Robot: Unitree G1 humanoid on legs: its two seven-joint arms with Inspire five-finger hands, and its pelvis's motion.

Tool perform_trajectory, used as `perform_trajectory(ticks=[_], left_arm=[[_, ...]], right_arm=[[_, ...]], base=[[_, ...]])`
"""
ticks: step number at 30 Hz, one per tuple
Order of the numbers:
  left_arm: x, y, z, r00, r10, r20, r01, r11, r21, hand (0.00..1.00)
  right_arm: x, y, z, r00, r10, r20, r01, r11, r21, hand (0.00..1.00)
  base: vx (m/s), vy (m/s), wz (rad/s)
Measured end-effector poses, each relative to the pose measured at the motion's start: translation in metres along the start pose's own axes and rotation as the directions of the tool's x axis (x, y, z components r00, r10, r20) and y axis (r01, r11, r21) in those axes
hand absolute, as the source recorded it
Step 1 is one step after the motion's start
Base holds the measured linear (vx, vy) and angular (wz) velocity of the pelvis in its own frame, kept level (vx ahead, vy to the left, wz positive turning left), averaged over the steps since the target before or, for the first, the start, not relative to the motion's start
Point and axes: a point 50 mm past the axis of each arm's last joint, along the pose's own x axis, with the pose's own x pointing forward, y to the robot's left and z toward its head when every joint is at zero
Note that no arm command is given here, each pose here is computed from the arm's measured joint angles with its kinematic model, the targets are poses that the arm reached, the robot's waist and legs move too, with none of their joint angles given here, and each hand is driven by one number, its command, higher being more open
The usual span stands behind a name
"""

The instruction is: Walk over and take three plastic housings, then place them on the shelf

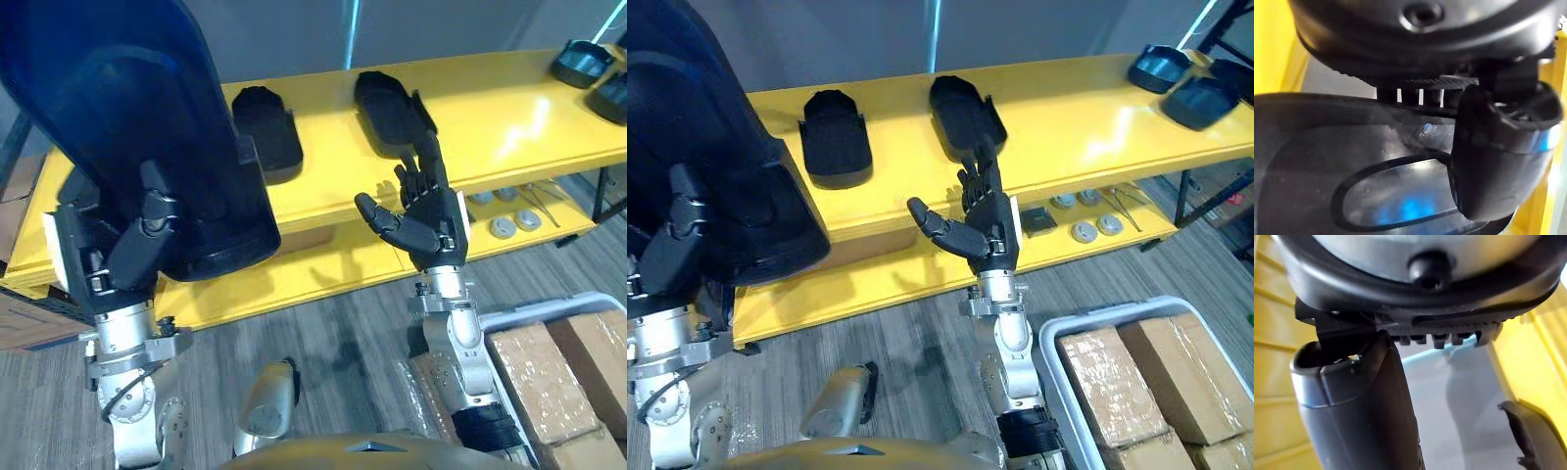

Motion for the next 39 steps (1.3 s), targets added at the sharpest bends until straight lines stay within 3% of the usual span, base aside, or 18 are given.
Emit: perform_trajectory(ticks=[6,8,12,19,27,33,39], left_arm=[[0.019,-0.002,0.003,0.996,-0.025,0.089,0.031,0.997,-0.064,0.0],[0.024,-0.004,0.002,0.994,-0.029,0.106,0.037,0.996,-0.075,0.0],[0.02,-0.002,-0.01,0.998,-0.029,0.049,0.033,0.996,-0.079,0.0],[0.011,-0.001,-0.013,0.999,-0.054,-0.001,0.054,0.993,-0.104,0.0],[0.005,-0.026,-0.026,0.991,-0.102,-0.081,0.089,0.985,-0.149,0.0],[-0.015,-0.016,-0.04,0.975,-0.083,-0.208,0.068,0.995,-0.074,0.0],[-0.027,0.005,-0.042,0.947,-0.13,-0.293,0.141,0.99,0.017,0.0]], right_arm=[[0.011,-0.007,0.014,0.996,0.055,0.066,-0.049,0.995,-0.089,1.0],[0.015,-0.016,0.035,0.988,0.086,0.128,-0.064,0.984,-0.165,1.0],[0.024,-0.023,0.075,0.953,0.18,0.243,-0.107,0.952,-0.285,1.0],[0.032,-0.02,0.092,0.92,0.254,0.298,-0.165,0.942,-0.292,1.0],[0.004,-0.046,0.089,0.953,0.094,0.288,-0.031,0.976,-0.216,1.0],[0.005,-0.048,0.088,0.939,0.002,0.343,0.061,0.983,-0.172,1.0],[-0.004,-0.037,0.047,0.958,-0.144,0.249,0.157,0.987,-0.032,1.0]], base=[[0.22,0.093,0.47],[0.26,-0.024,0.93],[0.18,-0.112,0.75],[0.11,-0.113,0.01],[0.0,0.078,0.92],[0.02,0.398,0.25],[-0.08,0.429,-0.13]])
